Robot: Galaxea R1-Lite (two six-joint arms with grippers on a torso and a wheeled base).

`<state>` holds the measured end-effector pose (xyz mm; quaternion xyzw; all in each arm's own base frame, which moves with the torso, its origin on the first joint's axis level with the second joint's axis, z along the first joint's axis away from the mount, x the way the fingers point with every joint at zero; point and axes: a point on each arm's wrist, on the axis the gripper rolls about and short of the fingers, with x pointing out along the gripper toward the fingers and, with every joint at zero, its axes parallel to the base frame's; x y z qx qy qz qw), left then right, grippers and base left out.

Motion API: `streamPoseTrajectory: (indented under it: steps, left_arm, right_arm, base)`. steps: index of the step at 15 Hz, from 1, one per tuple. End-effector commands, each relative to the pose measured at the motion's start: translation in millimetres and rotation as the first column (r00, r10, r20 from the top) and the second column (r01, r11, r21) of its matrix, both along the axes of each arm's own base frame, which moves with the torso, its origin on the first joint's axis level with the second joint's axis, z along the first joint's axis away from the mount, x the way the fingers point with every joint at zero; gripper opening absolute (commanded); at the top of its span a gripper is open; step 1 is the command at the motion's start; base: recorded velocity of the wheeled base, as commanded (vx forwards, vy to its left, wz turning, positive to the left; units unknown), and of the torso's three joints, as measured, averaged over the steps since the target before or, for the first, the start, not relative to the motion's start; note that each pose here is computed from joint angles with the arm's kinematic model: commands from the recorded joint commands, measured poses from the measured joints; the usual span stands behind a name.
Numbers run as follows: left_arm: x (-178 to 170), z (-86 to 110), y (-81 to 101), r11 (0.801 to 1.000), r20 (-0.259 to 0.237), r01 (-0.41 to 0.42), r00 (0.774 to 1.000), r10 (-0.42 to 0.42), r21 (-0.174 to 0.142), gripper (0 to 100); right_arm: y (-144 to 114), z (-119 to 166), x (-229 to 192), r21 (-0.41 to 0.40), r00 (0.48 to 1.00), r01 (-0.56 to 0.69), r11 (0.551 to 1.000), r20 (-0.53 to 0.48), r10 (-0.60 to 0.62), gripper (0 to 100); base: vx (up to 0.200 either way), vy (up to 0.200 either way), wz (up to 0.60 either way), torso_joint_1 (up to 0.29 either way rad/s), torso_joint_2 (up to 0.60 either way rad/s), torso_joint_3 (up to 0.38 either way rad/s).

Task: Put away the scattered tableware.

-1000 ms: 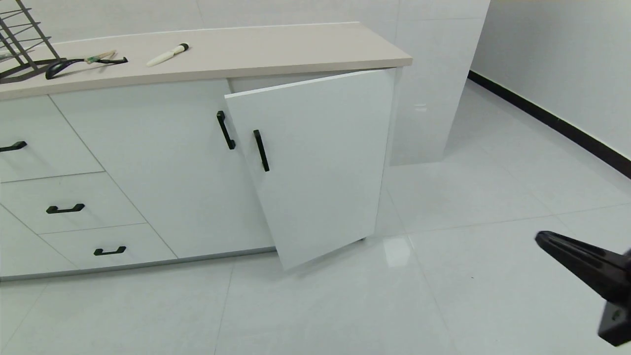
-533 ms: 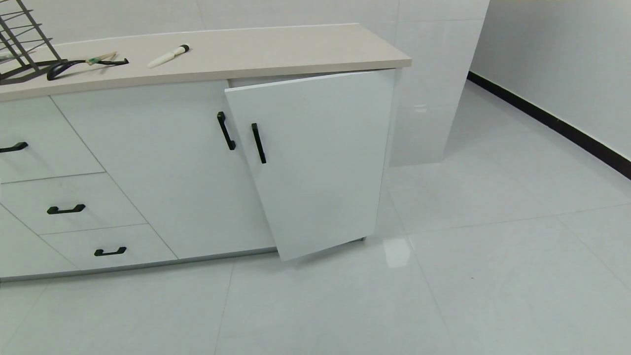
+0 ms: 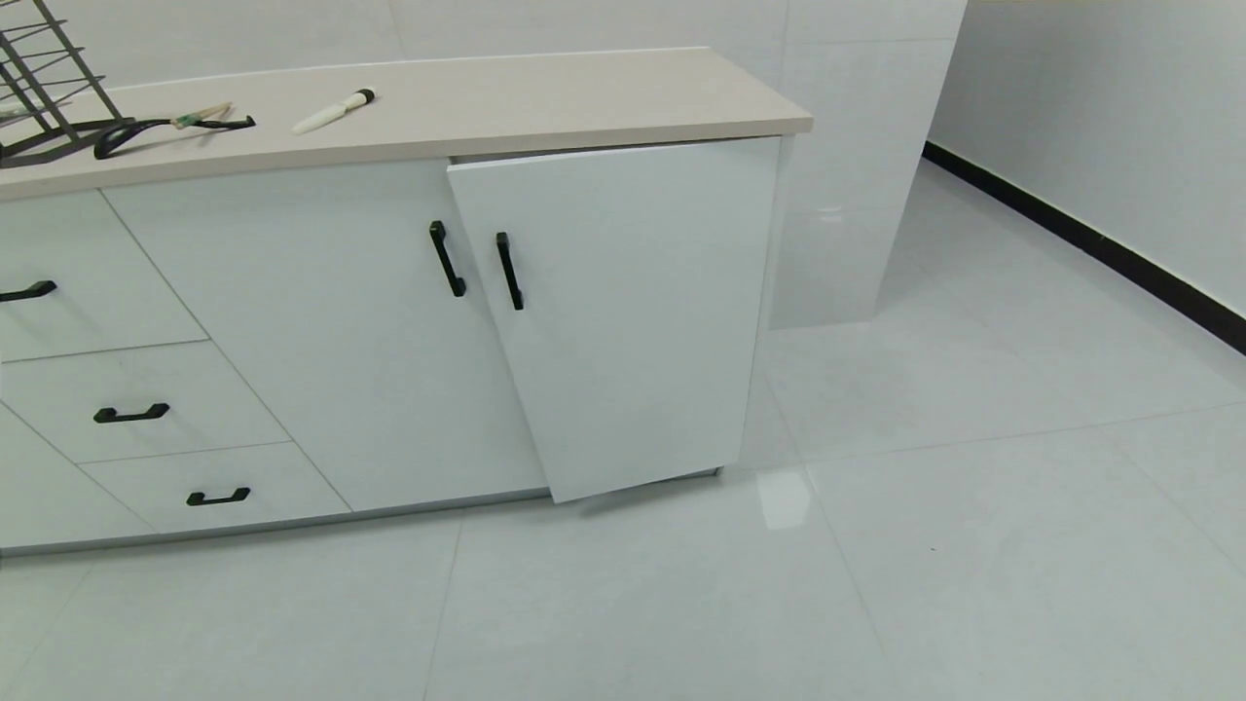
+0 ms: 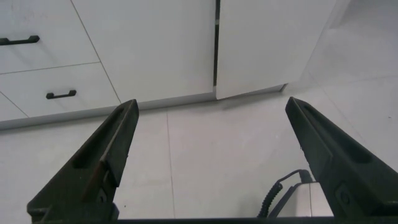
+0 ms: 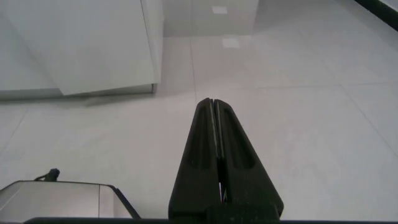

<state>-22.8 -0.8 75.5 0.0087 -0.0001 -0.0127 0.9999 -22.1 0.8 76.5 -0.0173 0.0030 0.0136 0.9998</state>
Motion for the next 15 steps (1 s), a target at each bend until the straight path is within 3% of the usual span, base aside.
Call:
streamPoseTrajectory:
  steps: [1,5,15]
  left_arm:
    - [0.0,0.0,0.0,1.000,0.000,-0.001,1.000,0.001,-0.001,100]
    - [0.0,0.0,0.0,1.000,0.001,-0.001,1.000,0.001,0.027,100]
    - [0.0,0.0,0.0,1.000,0.001,-0.001,1.000,0.001,0.029,100]
  right_arm:
    - [0.0,-1.2,-0.7,0.007,1.000,0.001,1.000,0.005,-0.001,0]
    - [0.0,-1.2,-0.7,0.019,1.000,0.001,1.000,0.004,-0.001,0]
    - [0.0,-1.2,-0.7,0.021,1.000,0.001,1.000,0.004,-0.001,0]
  base:
    - [0.000,0.200,0.00,0.007,0.00,0.007]
    - [0.000,0.200,0.00,0.008,0.00,0.001]
    - [0.000,0.200,0.00,0.000,0.00,0.003]
